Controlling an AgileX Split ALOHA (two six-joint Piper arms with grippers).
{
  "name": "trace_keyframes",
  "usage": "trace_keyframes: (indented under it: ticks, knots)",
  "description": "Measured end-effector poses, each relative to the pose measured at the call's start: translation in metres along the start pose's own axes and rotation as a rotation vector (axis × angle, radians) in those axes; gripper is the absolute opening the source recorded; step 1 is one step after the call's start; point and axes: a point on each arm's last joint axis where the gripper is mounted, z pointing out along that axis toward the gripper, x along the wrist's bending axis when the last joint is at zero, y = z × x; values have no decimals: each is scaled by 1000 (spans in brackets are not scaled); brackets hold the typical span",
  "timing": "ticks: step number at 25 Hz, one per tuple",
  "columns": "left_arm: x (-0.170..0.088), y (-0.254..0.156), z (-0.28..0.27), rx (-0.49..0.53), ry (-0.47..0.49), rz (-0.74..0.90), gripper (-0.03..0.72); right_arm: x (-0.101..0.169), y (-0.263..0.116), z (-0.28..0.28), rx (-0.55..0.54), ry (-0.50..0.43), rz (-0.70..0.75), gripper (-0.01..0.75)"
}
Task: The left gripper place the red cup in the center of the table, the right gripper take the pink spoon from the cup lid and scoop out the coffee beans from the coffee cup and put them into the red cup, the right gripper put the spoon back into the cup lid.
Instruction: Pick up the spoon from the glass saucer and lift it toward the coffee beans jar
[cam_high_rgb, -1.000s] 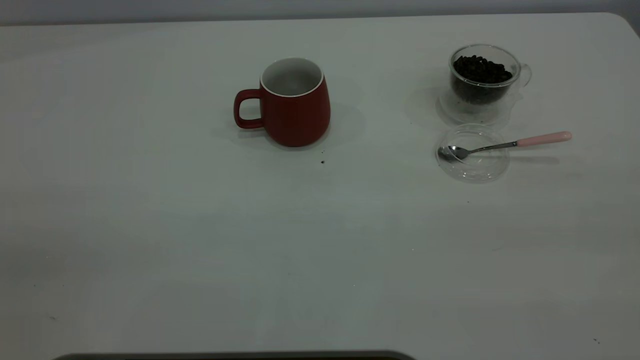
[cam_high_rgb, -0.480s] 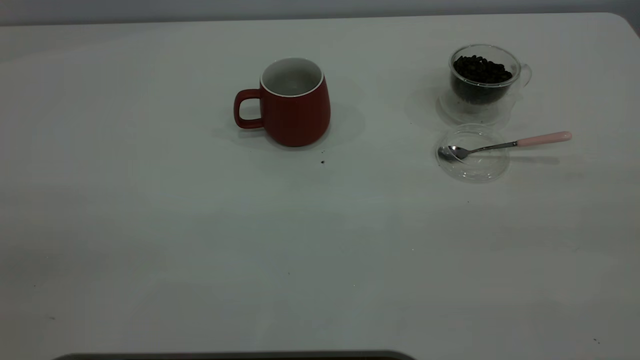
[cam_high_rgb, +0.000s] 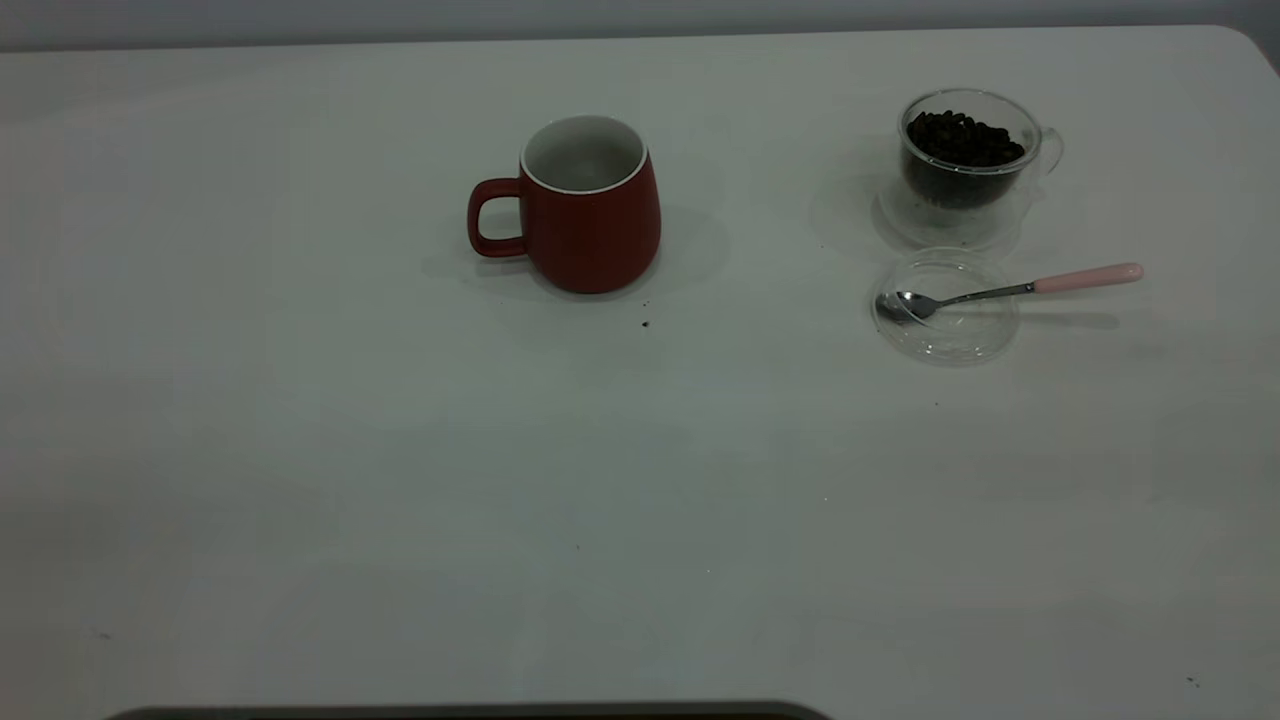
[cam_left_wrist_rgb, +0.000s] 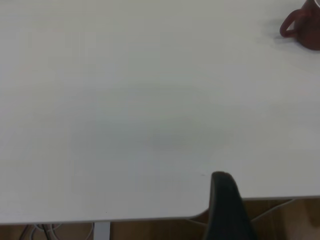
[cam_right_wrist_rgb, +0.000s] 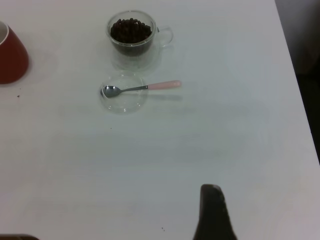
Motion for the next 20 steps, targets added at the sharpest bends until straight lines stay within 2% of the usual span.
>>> trace_keyframes:
  ticks: [14, 18, 20]
  knots:
    - [0, 0, 0, 1, 1, 2, 505, 7, 3, 0, -33, 81, 41, 560]
    - [2, 0, 0, 2, 19, 7, 505, 14, 23, -3, -221, 167, 112, 560]
    - [2, 0, 0, 2, 21, 8, 505, 12, 39, -1, -328, 168, 150, 560]
